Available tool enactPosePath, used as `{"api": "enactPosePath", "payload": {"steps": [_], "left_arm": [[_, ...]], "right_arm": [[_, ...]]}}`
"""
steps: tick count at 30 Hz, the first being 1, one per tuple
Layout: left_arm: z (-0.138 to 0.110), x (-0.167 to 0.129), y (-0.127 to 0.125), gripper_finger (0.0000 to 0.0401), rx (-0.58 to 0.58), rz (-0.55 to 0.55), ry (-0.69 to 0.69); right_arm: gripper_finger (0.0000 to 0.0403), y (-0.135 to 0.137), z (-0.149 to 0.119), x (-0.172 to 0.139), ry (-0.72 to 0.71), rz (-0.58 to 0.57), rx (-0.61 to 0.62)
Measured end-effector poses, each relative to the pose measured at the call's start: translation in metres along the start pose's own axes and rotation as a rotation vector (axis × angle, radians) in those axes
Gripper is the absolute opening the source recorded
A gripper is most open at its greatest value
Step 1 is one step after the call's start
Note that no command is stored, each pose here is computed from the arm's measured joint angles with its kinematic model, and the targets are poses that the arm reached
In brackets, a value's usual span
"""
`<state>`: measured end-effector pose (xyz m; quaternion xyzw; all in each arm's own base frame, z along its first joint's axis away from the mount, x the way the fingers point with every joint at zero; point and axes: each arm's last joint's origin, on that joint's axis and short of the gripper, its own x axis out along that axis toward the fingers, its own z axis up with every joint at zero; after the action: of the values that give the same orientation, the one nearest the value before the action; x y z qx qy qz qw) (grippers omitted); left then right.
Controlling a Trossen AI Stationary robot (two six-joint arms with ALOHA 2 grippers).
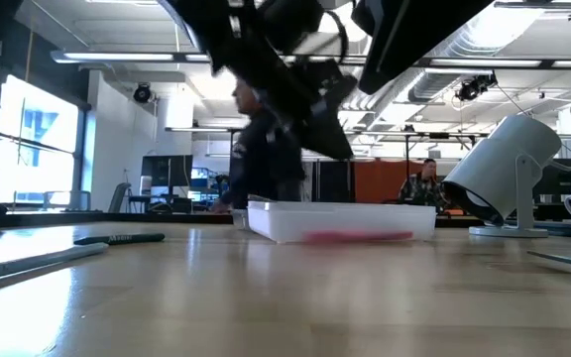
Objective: Pick & place school supplies into a supply box
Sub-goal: Put the orange pencil into the gray supply box
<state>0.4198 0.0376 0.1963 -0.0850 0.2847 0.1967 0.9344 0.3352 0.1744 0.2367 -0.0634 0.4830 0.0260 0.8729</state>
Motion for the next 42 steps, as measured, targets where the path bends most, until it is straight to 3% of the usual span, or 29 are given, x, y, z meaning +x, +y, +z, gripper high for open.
{"api": "enactPosePath", "payload": {"steps": [8, 13, 17, 22, 28, 36, 42], "left_arm": [[0.029, -0.107, 0.020, 0.0084, 0.047, -0.050, 0.189], [0.020, -0.172, 0.038, 0.0072, -0.018, -0.079, 0.416], [0.001, -0.203, 0.044, 0.0065, -0.131, 0.037, 0.628], [-0.024, -0.223, 0.031, 0.0063, -0.160, 0.236, 0.807], [-0.063, -0.230, -0.001, 0.0078, -0.182, 0.258, 0.870], [-0.129, -0.235, -0.029, 0.0099, -0.311, 0.272, 0.993], [-0.170, -0.236, -0.026, 0.0112, -0.506, 0.464, 0.965]], "right_arm": [[0.0126, -0.001, 0.001, 0.000, -0.011, -0.023, 0.001], [0.0126, -0.003, 0.001, 0.000, -0.031, -0.089, 0.001], [0.0126, -0.004, 0.002, 0.000, -0.039, -0.102, 0.006], [0.0126, -0.004, 0.004, 0.000, -0.060, -0.100, 0.013], [0.0126, -0.003, 0.004, 0.000, -0.061, -0.098, 0.011], [0.0126, -0.003, 0.004, 0.000, -0.057, -0.085, 0.003], [0.0126, -0.003, 0.004, 0.000, -0.055, -0.086, -0.041]]}}
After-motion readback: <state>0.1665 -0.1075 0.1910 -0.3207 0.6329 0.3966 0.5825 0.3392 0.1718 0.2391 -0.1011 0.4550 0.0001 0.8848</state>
